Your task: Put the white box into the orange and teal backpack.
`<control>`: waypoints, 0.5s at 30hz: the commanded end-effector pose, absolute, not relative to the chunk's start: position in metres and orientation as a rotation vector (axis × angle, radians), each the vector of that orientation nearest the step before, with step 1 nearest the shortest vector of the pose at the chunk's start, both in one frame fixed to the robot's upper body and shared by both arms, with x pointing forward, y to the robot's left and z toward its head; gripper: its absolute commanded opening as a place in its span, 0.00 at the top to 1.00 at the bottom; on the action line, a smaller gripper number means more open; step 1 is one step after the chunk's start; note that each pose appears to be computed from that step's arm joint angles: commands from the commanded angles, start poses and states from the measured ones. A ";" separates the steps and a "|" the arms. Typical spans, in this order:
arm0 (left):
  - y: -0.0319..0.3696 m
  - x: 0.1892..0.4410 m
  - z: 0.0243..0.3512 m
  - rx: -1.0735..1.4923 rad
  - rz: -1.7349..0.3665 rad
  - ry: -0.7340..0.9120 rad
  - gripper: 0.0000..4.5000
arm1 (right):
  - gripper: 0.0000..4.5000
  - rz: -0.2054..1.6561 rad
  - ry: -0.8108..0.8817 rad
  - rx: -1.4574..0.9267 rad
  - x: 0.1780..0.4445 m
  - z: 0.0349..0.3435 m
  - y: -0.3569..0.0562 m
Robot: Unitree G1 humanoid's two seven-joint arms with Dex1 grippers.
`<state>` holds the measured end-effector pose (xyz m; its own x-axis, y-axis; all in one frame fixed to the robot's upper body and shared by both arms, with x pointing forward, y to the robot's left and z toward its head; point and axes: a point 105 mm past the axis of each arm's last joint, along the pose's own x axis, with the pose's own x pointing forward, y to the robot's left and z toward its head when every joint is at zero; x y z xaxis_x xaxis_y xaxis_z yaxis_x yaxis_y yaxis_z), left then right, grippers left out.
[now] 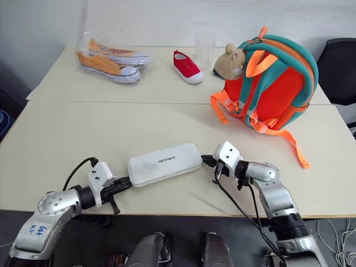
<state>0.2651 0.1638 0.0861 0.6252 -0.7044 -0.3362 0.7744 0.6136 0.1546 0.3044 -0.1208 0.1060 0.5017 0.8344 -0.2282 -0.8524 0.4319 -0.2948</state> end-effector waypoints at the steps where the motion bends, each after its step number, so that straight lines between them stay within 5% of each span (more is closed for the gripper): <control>1: 0.151 0.268 0.089 0.326 -0.928 0.221 0.99 | 1.00 1.094 0.035 -0.406 0.285 0.117 -0.128; 15: 0.207 0.251 0.083 0.339 -0.793 0.316 0.99 | 1.00 0.954 0.092 -0.462 0.284 0.107 -0.163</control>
<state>0.2543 0.1941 0.0836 0.6393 -0.6671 -0.3824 0.7596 0.6251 0.1794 0.2799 -0.1602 0.0981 0.5576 0.7704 -0.3093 -0.8258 0.4768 -0.3011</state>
